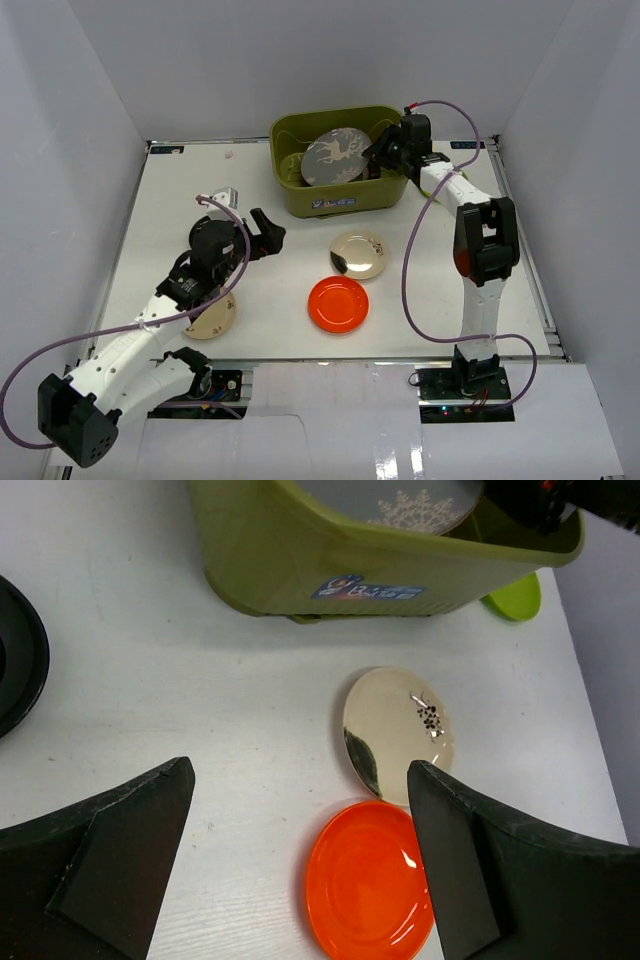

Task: Place the plates into the plastic bin on the countertop

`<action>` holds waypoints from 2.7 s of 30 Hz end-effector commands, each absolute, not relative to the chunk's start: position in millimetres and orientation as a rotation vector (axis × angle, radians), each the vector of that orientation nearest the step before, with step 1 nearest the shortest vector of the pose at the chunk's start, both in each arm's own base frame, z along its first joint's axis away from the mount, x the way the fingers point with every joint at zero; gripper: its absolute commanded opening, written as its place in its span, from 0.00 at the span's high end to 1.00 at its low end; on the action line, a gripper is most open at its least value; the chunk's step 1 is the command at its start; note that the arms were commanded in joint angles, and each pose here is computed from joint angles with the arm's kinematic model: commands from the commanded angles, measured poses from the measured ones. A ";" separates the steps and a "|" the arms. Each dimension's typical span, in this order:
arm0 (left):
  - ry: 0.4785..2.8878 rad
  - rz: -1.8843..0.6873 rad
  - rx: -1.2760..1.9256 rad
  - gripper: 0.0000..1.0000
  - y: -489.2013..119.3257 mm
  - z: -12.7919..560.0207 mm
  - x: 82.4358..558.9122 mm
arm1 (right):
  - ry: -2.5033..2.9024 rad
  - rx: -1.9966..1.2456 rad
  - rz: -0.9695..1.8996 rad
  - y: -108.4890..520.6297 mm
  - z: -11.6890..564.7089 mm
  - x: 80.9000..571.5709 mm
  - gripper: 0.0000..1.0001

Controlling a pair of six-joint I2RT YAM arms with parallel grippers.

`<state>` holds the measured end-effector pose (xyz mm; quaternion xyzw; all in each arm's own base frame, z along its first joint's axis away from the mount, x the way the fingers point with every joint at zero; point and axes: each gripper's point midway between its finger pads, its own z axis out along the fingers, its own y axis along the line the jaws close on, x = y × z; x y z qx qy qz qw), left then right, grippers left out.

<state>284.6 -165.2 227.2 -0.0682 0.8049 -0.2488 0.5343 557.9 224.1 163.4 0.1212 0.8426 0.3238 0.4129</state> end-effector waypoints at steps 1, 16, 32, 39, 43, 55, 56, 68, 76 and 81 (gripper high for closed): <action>1.938 -0.588 -0.213 0.02 -167.4 215.0 291.2 | 1.933 0.220 0.843 228.7 221.8 573.1 0.71; 2.066 -0.518 -0.586 0.02 -91.0 164.9 333.4 | 1.870 0.151 0.446 184.7 255.1 544.3 0.03; 2.078 -0.383 -1.079 0.18 45.0 81.1 338.3 | 1.753 0.545 0.535 45.5 237.1 439.0 0.74; 2.127 -0.420 -1.172 0.29 46.5 44.9 354.5 | 1.743 0.850 0.541 -33.1 166.9 428.5 0.39; 2.147 -0.413 -1.228 0.32 48.8 30.5 361.3 | 1.768 0.947 0.490 -54.6 134.6 437.1 0.35; 2.117 -0.358 -1.212 1.00 61.5 32.5 373.7 | 1.792 1.188 0.550 -65.1 57.1 506.2 0.36; 2.093 -0.373 -1.185 1.00 60.6 44.9 376.9 | 1.806 1.191 0.541 -64.4 53.7 509.5 0.36; 1.808 -0.559 -0.607 1.00 -36.6 283.2 441.2 | 1.861 1.251 0.603 -54.8 15.7 539.1 0.78; 1.818 -0.703 -0.289 1.00 -191.3 332.7 508.2 | 1.673 1.142 0.571 -73.5 103.8 511.6 0.92; 1.900 -0.688 -0.219 1.00 -247.8 297.3 566.0 | 1.567 1.053 0.618 -80.9 165.3 477.5 0.92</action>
